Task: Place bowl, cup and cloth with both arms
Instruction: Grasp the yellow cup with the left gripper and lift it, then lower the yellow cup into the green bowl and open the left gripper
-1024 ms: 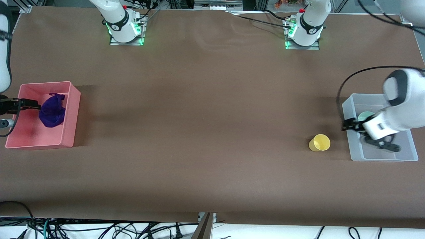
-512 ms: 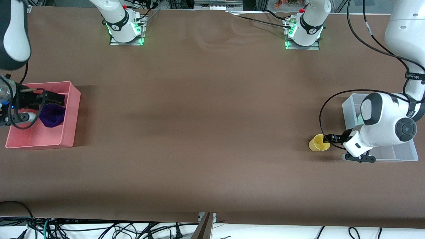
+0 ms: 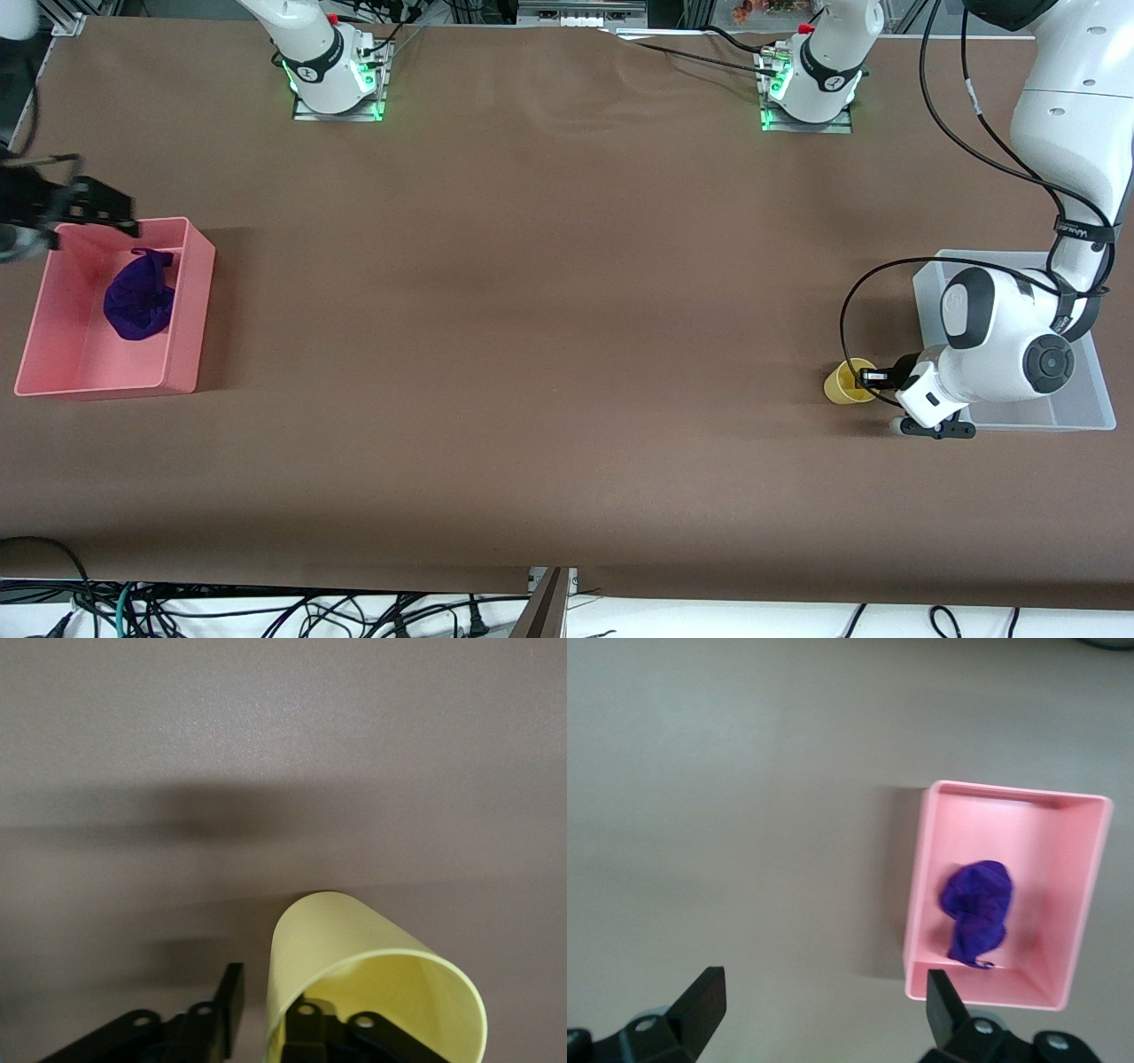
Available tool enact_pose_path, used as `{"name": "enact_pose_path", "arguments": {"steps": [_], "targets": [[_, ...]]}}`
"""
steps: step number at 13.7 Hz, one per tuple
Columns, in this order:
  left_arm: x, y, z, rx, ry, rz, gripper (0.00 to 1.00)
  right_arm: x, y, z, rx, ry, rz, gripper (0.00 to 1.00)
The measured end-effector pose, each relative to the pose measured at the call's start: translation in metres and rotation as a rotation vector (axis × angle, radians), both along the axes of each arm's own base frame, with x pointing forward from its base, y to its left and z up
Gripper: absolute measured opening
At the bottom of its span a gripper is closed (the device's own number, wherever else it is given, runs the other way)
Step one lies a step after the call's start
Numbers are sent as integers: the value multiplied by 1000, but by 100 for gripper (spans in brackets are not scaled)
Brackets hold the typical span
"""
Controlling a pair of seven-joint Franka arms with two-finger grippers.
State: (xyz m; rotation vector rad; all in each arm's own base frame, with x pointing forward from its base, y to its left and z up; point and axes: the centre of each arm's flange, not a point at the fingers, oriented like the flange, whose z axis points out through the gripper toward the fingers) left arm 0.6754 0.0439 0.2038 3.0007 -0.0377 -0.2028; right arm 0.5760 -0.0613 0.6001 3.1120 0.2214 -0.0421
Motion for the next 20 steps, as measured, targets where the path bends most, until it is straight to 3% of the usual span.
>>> {"name": "enact_pose_path", "arguments": {"steps": [2, 4, 7, 12, 14, 16, 20], "targets": [[6, 3, 11, 2, -5, 2, 4, -4, -9, 8, -14, -4, -7, 100], [10, 5, 33, 6, 44, -4, 4, -8, 19, 7, -49, 39, 6, 100], [11, 16, 97, 22, 131, -36, 4, -9, 45, 5, -62, 54, -51, 100], [-15, 97, 183, 144, 173, -270, 4, -9, 37, 4, -61, 58, -67, 100], [-31, 156, 169, 132, 163, -330, 4, -9, 37, 4, -58, 58, -67, 100], [-49, 203, 129, 118, 93, -369, 4, -9, 38, 4, -55, 58, -67, 100], [-85, 228, 54, 110, -17, -406, 4, -8, 38, 3, -54, 59, -66, 100]]}}
